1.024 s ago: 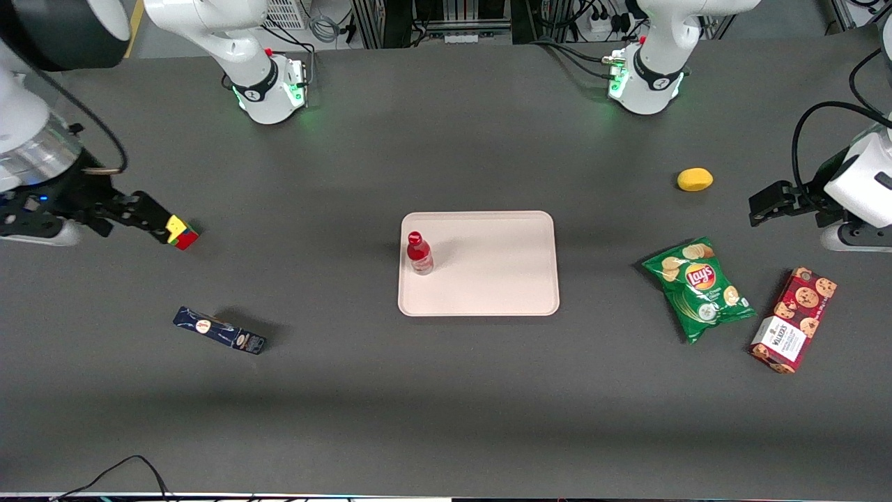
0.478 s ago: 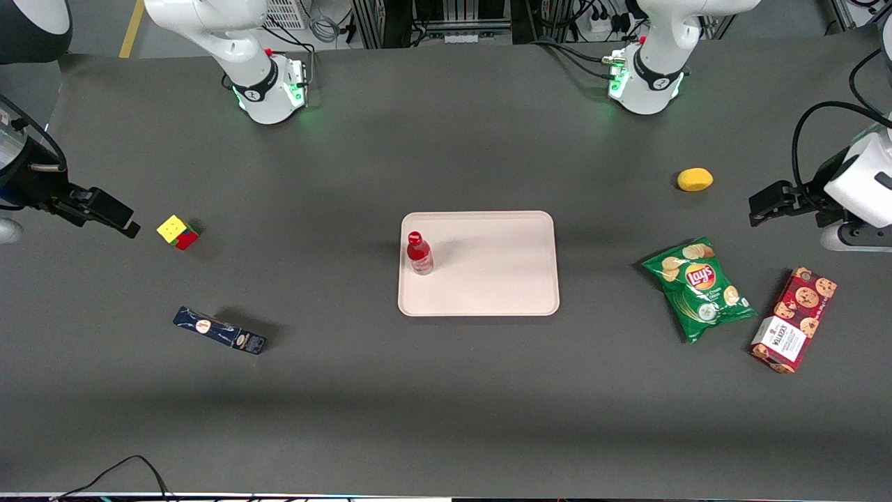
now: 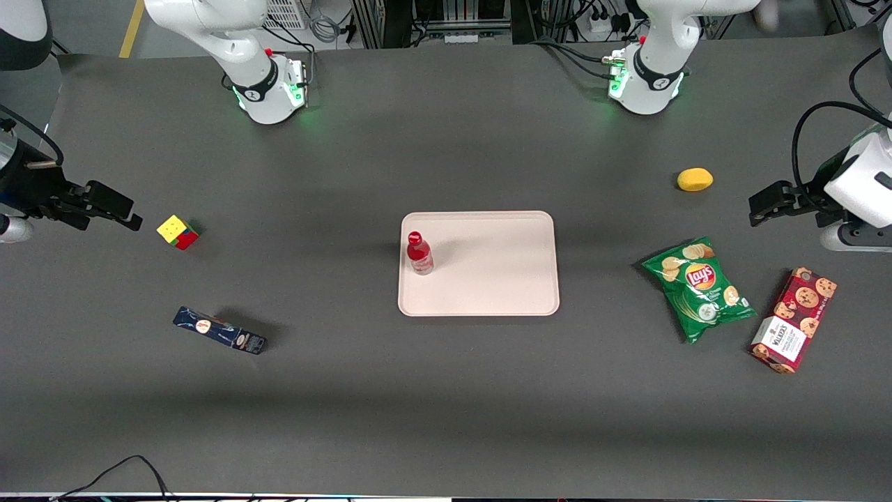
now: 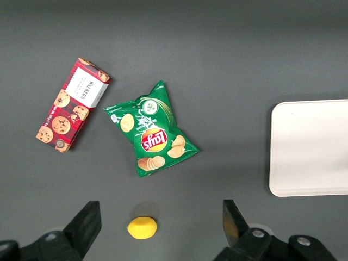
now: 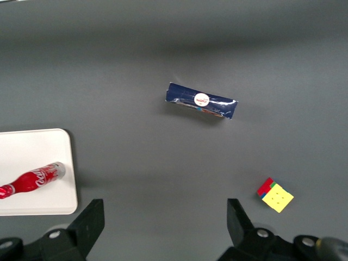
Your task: Place coke bottle on tray
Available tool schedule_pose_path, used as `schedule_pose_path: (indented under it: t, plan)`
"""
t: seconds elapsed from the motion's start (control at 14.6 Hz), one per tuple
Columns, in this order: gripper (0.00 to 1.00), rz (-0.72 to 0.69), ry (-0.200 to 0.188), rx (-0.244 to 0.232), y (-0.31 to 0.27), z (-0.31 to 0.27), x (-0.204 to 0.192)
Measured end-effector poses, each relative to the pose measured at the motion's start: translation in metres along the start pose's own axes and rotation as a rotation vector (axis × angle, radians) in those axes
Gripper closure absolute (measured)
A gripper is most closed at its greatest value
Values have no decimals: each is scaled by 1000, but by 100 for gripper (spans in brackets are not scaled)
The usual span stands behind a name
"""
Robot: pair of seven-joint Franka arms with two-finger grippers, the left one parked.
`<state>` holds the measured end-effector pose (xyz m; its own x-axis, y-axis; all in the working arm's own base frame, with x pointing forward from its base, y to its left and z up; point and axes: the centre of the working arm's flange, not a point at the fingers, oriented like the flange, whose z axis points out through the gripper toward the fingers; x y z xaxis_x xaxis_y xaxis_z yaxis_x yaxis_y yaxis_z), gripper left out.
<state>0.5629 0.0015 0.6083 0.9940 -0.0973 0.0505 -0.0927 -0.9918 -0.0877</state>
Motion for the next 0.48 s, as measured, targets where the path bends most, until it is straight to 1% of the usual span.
schedule_pose_path:
  t: [0.2, 0.48]
  plan:
    - [0, -9, -5, -54, 6, 5, 3]
    - [0, -10, -7, -70, 8, 6, 3]
